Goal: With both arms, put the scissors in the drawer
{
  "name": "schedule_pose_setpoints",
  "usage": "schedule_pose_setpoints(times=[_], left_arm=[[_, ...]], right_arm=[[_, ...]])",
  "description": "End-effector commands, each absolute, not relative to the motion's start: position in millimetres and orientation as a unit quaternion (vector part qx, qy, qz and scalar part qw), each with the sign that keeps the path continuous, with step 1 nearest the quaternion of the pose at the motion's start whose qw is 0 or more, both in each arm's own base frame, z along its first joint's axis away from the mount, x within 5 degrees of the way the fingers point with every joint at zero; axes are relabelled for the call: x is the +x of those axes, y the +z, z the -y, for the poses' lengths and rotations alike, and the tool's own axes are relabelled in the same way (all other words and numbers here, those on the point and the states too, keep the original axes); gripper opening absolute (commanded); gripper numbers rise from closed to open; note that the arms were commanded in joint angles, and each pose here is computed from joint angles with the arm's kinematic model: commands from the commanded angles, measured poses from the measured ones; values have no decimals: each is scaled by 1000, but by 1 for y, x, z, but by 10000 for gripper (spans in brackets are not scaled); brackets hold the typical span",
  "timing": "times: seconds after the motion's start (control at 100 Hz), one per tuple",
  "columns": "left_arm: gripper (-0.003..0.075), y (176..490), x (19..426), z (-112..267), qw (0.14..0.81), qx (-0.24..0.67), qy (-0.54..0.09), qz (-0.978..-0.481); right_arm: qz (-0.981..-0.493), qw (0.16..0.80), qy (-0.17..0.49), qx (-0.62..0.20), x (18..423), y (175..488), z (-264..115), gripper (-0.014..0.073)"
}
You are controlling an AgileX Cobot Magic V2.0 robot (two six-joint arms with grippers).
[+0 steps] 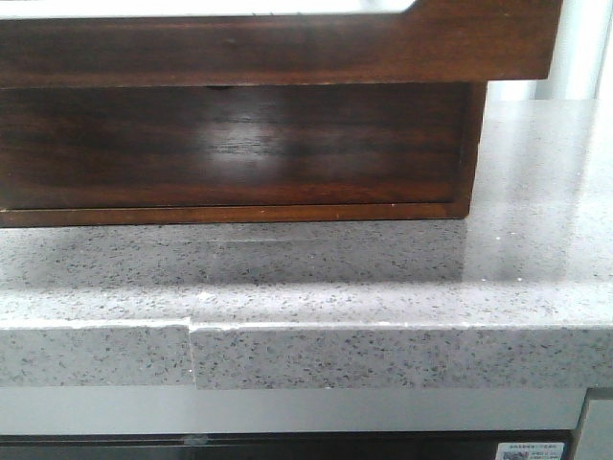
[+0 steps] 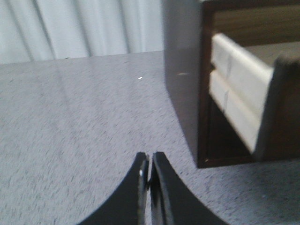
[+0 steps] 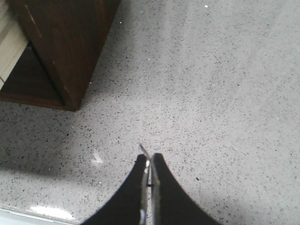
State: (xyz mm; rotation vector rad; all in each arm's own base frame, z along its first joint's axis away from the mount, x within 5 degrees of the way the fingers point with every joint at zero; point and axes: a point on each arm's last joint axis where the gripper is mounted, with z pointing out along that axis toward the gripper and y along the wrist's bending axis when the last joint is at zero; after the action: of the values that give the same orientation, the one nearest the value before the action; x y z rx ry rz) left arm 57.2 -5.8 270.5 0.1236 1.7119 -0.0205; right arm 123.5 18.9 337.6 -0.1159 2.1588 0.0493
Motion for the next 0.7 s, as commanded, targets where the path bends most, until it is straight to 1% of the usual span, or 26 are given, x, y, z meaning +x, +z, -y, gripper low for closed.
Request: schedule_pose_setpoints(times=[0.0, 0.09, 0.32, 0.36, 0.69], left_arm=[[-20, 267, 54, 3, 709, 25, -6, -705], [-20, 248, 54, 1, 727, 17, 1, -686], [-20, 214, 53, 0, 777, 12, 6, -629], [-20, 212, 54, 1, 764, 12, 5, -645], [-20, 211, 54, 1, 764, 12, 5, -645]], right_arm=[[-858, 510, 16, -51, 126, 351, -18, -69], [-858, 510, 16, -51, 126, 351, -18, -69], [-858, 510, 16, -51, 126, 351, -18, -69], [-858, 510, 16, -51, 126, 351, -18, -69], [-858, 511, 16, -51, 126, 351, -18, -69]])
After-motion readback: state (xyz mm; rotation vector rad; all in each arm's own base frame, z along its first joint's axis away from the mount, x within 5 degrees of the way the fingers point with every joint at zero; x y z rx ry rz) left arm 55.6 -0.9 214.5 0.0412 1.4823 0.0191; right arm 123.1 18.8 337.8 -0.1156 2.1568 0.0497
